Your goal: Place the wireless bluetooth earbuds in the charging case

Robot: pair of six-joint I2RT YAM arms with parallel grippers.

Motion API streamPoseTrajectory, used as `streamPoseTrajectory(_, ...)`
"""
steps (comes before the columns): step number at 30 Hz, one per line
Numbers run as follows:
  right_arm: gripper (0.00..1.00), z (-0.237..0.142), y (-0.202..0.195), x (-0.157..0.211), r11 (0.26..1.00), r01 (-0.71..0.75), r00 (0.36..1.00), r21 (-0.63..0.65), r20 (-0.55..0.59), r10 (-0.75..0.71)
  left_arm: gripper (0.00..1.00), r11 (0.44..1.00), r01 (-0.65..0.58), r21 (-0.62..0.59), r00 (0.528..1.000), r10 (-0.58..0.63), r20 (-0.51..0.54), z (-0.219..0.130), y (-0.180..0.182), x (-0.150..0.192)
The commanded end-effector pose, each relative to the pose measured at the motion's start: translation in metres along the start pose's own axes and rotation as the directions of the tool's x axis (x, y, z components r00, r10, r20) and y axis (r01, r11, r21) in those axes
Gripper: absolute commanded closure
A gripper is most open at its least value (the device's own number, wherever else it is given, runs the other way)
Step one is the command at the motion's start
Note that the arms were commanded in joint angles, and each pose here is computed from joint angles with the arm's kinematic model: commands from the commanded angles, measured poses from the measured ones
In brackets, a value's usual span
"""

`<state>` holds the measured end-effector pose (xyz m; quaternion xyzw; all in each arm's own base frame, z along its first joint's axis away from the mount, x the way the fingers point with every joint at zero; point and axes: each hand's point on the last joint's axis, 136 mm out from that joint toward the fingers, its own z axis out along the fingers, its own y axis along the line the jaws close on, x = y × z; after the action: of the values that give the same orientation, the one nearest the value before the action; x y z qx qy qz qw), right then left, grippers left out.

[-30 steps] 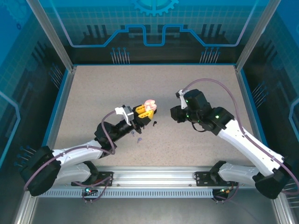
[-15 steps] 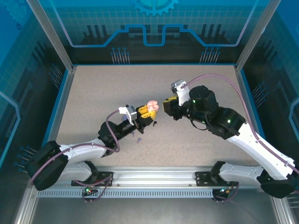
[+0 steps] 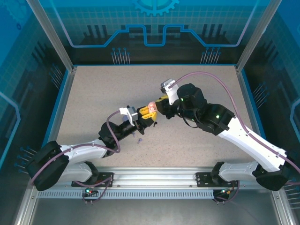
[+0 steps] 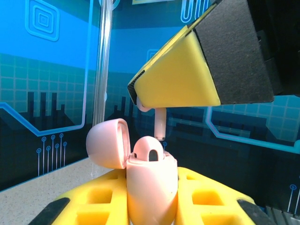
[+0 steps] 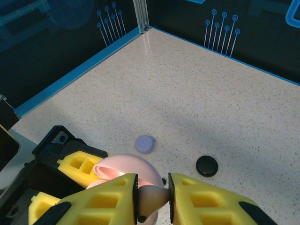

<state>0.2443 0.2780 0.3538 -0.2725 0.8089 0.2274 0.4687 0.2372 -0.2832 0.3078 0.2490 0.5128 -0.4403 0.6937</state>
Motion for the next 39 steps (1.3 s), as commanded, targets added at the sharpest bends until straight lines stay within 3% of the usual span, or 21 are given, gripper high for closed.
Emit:
streamPoseTrajectory(1,0.76,-0.005,0.005,-0.012,1.0,0.019,0.999,-0.003,0.029,-0.019,0.96,1.0,0.0,0.029,0.999,-0.001,0.047,0.003,-0.007,-0.013)
streamPoseTrajectory(31,0.76,0.009,0.017,0.017,0.998,-0.022,0.998,-0.059,-0.068,0.018,0.96,1.0,0.003,0.02,0.999,-0.004,0.053,0.003,-0.005,-0.014)
streamPoseTrajectory(39,0.76,0.011,0.007,0.018,1.0,-0.019,0.998,0.003,-0.062,0.019,0.96,1.0,0.004,0.02,0.999,-0.006,0.053,0.003,-0.005,-0.014)
